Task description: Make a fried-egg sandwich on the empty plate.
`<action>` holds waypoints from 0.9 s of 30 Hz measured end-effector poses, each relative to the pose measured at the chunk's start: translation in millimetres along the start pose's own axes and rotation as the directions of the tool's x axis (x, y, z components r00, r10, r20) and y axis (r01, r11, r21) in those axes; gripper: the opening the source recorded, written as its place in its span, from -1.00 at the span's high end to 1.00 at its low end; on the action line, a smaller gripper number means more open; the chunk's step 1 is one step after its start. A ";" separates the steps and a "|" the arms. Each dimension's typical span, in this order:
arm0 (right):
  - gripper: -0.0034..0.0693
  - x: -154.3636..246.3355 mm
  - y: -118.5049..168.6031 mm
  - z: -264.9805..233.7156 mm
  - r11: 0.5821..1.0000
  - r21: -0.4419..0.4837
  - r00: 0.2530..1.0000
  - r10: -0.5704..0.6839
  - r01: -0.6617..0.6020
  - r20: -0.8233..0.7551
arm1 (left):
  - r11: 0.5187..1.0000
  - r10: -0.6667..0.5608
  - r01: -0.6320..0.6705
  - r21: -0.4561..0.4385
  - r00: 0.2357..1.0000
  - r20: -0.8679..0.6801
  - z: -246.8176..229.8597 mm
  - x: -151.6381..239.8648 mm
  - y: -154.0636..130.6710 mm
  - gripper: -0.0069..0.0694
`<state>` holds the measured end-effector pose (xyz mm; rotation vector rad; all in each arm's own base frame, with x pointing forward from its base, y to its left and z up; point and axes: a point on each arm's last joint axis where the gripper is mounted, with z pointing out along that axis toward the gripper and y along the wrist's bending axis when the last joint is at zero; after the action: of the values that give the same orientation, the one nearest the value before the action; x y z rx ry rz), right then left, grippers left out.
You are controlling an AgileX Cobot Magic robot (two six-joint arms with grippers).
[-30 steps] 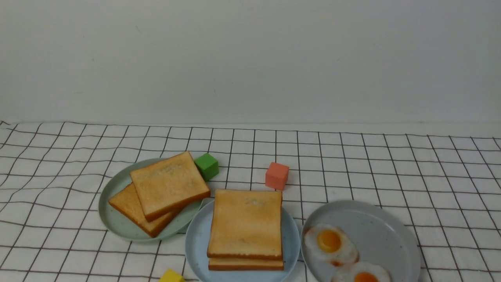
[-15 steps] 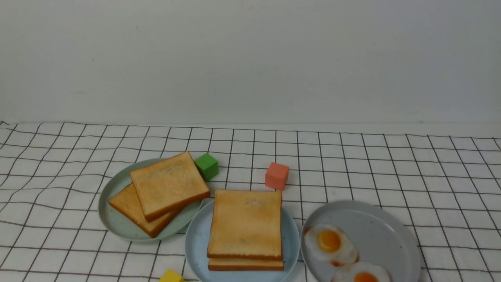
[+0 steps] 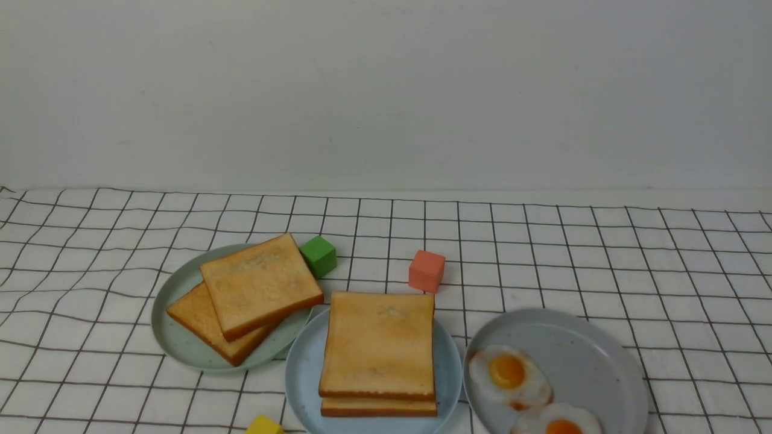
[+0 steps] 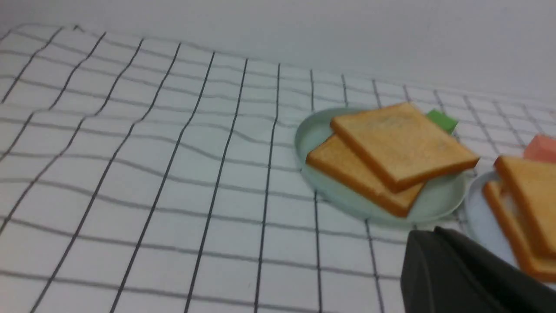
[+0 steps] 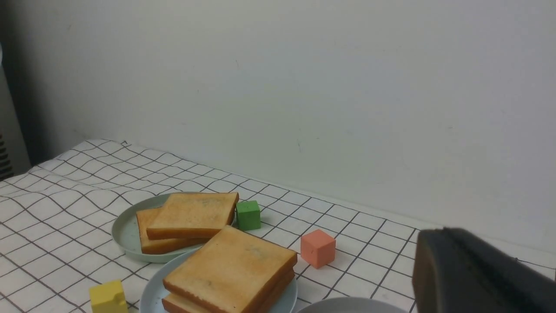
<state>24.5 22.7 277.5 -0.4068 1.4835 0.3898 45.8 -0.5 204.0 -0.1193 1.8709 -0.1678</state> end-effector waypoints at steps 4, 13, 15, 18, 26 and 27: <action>0.86 0.0 0.0 0.0 1.000 0.000 1.000 0.000 0.000 0.000 | 0.999 0.037 -0.039 -0.022 0.995 -0.092 13.8 33.1 6.6 0.85; 0.85 0.1 0.0 0.0 1.000 0.000 1.000 0.000 0.000 -0.001 | 0.998 0.063 -0.064 -0.011 0.996 -0.056 15.4 32.5 6.1 0.85; 0.84 0.1 0.0 0.0 1.000 0.000 1.000 0.000 0.000 -0.001 | 0.998 0.064 -0.064 -0.011 0.996 -0.056 15.5 32.7 6.2 0.85; 0.83 0.1 0.0 0.0 1.000 0.000 1.000 0.000 0.000 -0.001 | 0.998 0.064 -0.064 -0.011 0.996 -0.056 15.5 32.7 6.2 0.85; 0.81 0.1 0.0 0.0 1.000 0.000 1.000 0.000 0.000 -0.001 | 0.998 0.064 -0.064 -0.011 0.996 -0.056 15.5 32.7 6.2 0.85; 0.80 0.1 0.0 0.0 1.000 0.000 1.000 0.000 0.000 -0.001 | 0.998 0.064 -0.064 -0.011 0.996 -0.056 15.5 32.6 6.2 0.85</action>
<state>24.5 22.7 277.4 -0.4075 1.4846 0.3899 50.8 -0.7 167.6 -0.0643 1.9285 -0.1158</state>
